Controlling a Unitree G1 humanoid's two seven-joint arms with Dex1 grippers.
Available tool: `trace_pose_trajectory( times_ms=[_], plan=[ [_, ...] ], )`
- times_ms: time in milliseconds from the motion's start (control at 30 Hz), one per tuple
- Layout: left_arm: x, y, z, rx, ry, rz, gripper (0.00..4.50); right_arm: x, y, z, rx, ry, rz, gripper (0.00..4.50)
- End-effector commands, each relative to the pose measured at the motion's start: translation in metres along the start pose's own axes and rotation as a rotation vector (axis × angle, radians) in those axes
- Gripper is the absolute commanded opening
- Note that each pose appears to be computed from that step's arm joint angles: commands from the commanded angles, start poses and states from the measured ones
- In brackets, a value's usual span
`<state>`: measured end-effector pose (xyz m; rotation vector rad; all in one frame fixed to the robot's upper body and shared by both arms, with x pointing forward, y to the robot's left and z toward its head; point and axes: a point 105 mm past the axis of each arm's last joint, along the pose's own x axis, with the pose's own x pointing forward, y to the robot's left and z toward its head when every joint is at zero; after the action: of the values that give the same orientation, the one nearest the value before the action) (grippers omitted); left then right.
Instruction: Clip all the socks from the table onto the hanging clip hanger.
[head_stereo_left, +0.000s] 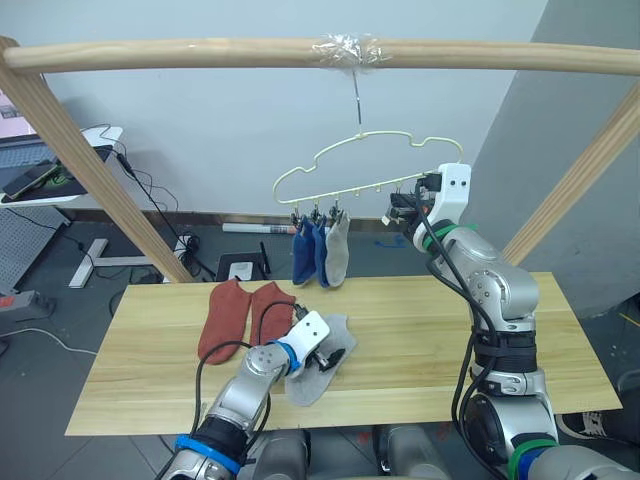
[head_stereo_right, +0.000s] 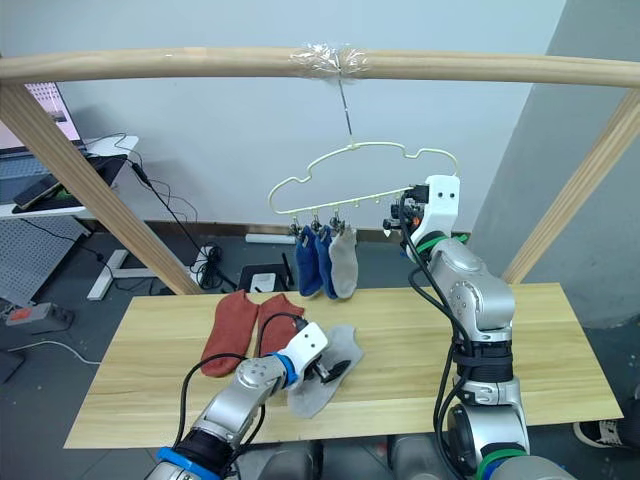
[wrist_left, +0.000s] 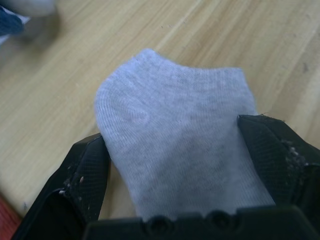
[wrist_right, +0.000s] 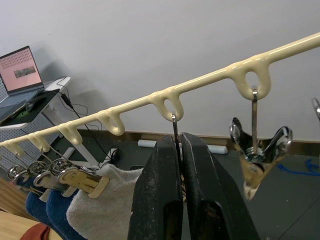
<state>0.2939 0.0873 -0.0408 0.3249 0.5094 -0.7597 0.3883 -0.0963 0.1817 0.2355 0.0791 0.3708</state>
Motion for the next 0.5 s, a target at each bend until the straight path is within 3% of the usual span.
trace_pose_trajectory(
  times_ms=[33, 167, 500],
  plan=[
    [0.005, -0.013, -0.017, 0.057, 0.066, -0.058, 4.48, -0.004, -0.015, -0.006, 0.018, 0.02, -0.065, 0.0],
    [0.006, -0.017, -0.02, 0.129, 0.075, -0.089, 3.61, -0.003, -0.015, -0.006, 0.02, 0.019, -0.066, 0.0],
    [0.006, -0.017, -0.008, 0.127, -0.009, -0.106, 0.48, -0.003, -0.016, -0.005, 0.014, 0.017, -0.065, 0.0]
  ],
)
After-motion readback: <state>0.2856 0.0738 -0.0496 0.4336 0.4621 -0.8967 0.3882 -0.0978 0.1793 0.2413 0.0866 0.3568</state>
